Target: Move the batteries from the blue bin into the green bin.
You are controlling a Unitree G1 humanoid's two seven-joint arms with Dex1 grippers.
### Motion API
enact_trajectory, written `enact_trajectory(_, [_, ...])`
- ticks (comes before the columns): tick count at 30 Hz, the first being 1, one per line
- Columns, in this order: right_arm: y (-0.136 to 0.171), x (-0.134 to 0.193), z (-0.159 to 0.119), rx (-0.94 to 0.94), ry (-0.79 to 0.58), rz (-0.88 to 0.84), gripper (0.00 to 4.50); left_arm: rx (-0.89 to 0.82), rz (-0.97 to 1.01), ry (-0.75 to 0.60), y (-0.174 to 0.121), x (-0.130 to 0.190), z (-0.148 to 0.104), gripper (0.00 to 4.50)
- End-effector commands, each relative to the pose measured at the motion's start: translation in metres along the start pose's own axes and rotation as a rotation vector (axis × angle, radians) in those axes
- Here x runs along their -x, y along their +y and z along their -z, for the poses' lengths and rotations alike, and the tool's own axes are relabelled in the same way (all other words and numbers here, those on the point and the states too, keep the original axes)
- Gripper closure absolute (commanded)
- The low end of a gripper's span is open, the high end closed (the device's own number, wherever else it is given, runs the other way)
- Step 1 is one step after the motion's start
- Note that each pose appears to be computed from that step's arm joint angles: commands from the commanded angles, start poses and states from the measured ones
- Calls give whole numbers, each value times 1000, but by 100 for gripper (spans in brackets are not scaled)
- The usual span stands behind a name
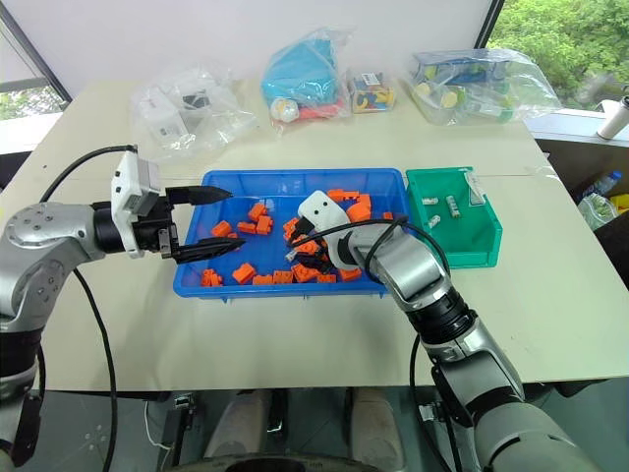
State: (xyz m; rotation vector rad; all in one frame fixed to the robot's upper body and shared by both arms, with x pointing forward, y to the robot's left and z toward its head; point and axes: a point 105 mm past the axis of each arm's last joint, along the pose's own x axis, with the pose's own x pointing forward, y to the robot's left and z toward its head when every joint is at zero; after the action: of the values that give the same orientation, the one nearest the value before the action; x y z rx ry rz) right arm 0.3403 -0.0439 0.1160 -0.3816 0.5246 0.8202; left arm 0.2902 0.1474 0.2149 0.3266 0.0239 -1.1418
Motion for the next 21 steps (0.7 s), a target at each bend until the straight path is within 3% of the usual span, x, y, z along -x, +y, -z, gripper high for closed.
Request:
enact_trajectory(1, [-4, 7, -12, -3, -56, 3, 280, -40, -5, -18, 1, 1, -9, 0])
enact_trajectory(2, [-5, 8, -14, -9, -63, 5, 327, -42, -5, -18, 1, 0, -9, 0])
enact_trajectory(10, [-6, 0, -49, 15, -158, 7, 329, -50, -3, -27, 4, -2, -10, 0])
enact_trajectory(17, [31, -33, -83, 114, -211, -106, 329, -61, 5, -35, 5, -7, -10, 0])
enact_trajectory(18, [32, -36, -86, 128, -212, -106, 228, -63, 5, -36, 5, -7, -10, 0])
enact_trajectory(21, [29, -37, -93, 158, -218, -95, 95, -65, 2, -41, 5, -7, -11, 0])
